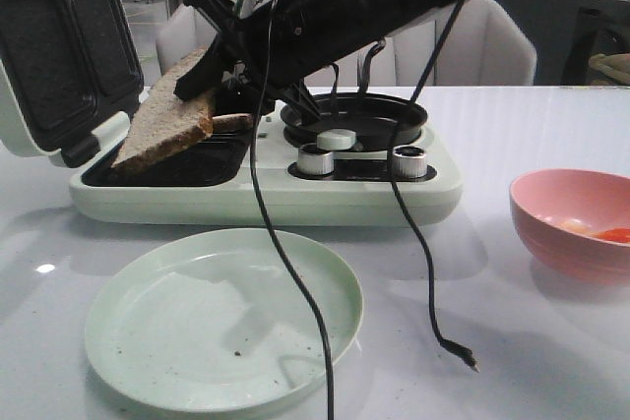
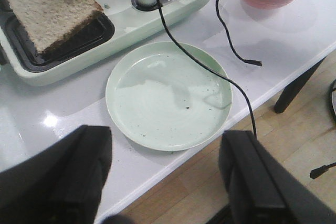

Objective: Make breakfast with bread and shrimp
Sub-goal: 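Carry the bread slice over and lay it on the sandwich maker, then release the bread slice and raise the right gripper away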

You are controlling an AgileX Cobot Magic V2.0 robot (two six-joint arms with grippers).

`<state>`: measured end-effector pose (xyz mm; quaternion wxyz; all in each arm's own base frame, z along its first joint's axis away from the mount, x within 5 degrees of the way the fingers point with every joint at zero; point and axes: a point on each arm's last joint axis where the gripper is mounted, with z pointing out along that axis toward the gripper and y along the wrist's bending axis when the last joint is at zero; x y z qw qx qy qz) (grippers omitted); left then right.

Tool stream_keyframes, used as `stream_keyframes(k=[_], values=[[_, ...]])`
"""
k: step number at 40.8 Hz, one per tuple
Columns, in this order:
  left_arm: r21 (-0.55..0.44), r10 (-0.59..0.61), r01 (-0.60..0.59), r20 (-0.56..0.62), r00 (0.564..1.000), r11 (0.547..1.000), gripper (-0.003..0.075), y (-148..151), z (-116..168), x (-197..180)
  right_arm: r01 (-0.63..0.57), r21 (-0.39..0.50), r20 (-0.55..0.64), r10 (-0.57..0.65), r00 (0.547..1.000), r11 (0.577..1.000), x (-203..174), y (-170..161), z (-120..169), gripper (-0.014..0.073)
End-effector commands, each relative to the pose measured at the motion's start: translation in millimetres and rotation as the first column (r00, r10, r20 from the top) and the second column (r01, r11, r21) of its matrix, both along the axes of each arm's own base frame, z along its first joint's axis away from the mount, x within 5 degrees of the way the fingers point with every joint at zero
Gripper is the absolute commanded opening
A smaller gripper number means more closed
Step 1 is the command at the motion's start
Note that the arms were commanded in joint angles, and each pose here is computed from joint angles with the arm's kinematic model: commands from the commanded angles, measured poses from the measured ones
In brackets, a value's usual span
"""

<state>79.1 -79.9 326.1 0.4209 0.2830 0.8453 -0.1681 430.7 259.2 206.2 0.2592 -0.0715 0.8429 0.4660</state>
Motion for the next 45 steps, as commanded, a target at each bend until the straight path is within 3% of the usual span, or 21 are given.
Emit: stream_keyframes(k=[1, 7, 10, 20, 25, 38, 45], values=[[-0.066, -0.019, 0.023, 0.061, 0.998, 0.998, 0.0486, -3.2, 12.8, 0.7, -0.001, 0.092, 0.065, -0.005, 0.998, 0.996, -4.1, 3.8, 43.9, 0.0209], [-0.066, -0.019, 0.023, 0.061, 0.998, 0.998, 0.0486, -3.2, 12.8, 0.7, 0.003, 0.085, 0.066, -0.008, 0.998, 0.996, -3.9, 5.0, 41.7, 0.0424], [-0.066, -0.019, 0.023, 0.061, 0.998, 0.998, 0.0486, -3.2, 12.8, 0.7, 0.010, 0.071, 0.079, -0.015, 0.997, 0.997, -3.4, 4.0, 42.8, 0.0484], [-0.066, -0.019, 0.023, 0.061, 0.998, 0.998, 0.0486, -3.2, 12.8, 0.7, 0.005, -0.026, 0.125, -0.002, 0.992, 1.000, -3.9, 0.0, 42.6, 0.0485], [-0.066, -0.019, 0.023, 0.061, 0.998, 0.998, 0.0486, -3.2, 12.8, 0.7, 0.004, -0.082, 0.178, 0.011, 0.984, 0.997, -7.6, -4.5, 55.6, 0.0484], [-0.066, -0.019, 0.023, 0.061, 0.998, 0.998, 0.0486, -3.2, 12.8, 0.7, 0.067, -0.284, 0.327, 0.031, 0.945, 0.957, -32.4, -31.2, 119.8, 0.0483], [-0.066, -0.019, 0.023, 0.061, 0.998, 0.998, 0.0486, -3.2, 12.8, 0.7, 0.099, -0.422, 0.321, 0.047, 0.946, 0.901, -57.3, -53.2, 151.8, 0.0483]])
